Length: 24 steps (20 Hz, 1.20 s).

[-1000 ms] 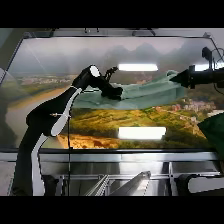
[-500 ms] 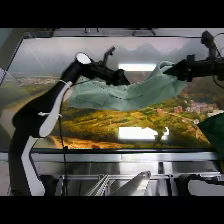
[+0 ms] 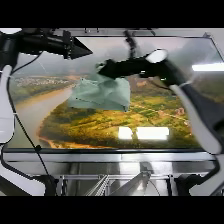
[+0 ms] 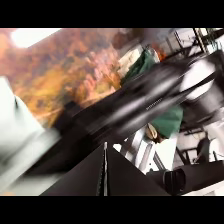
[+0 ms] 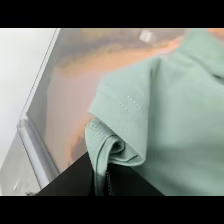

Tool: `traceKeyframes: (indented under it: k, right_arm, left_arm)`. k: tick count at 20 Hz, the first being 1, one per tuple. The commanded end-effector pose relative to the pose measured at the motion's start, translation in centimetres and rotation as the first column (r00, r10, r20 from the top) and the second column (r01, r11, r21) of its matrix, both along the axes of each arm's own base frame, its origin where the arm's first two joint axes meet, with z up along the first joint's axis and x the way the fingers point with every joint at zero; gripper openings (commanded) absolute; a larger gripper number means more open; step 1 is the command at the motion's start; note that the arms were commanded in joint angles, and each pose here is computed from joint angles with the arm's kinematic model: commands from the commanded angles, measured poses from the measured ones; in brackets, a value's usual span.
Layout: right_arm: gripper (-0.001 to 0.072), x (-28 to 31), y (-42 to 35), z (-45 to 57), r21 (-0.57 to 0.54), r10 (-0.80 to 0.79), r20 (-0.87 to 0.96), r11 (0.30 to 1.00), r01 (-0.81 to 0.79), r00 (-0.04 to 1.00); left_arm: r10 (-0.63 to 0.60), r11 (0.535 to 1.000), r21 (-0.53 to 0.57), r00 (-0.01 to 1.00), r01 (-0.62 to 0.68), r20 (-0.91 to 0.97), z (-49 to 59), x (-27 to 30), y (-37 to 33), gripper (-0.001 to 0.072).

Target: Fold the shirts.

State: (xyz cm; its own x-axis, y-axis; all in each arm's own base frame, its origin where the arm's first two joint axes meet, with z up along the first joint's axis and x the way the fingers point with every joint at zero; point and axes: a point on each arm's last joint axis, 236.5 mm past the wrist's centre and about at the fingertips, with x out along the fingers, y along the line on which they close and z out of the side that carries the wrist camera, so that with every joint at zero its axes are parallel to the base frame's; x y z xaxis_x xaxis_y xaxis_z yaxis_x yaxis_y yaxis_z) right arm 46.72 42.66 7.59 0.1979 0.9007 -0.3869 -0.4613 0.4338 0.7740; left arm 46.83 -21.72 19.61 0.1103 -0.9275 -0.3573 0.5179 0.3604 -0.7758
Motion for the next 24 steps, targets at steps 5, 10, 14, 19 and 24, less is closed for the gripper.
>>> traceKeyframes:
  k: [5, 10, 14, 19, 24]
  right_arm:
    - [0.0024, -1.1, 8.5, -3.0, 0.226, 0.111, -0.079, 0.970, -0.091, 0.991]
    - [0.0017, 2.4, -2.8, 2.9, 0.277, 0.135, -0.096, 0.955, -0.104, 0.986]
    - [0.0016, -0.5, -10.5, 5.3, 0.213, 0.204, -0.154, 0.962, -0.169, 0.967]
    - [0.0018, -4.5, -16.6, -3.8, -0.266, 0.030, -0.250, 0.959, -0.099, 0.968]
    - [0.0537, 2.4, -19.6, -10.4, -0.360, -0.246, -0.151, 0.916, 0.179, 0.957]
  left_arm:
    - [0.034, 0.999, -0.001, 0.998, -0.034, -0.051, -1.3, -0.7, 4.0, 0.0009]
    - [0.087, 0.996, 0.002, 0.994, -0.087, -0.069, -2.7, -3.2, 7.1, 0.0009]
    - [0.169, 0.986, 0.003, 0.980, -0.170, -0.102, -5.5, -6.1, 8.6, 0.0009]
    - [0.253, 0.967, 0.030, 0.951, -0.252, -0.178, -10.9, -11.1, 7.8, 0.0010]
    - [0.280, 0.960, 0.041, 0.942, -0.278, -0.185, -12.1, -12.5, 7.6, 0.0010]
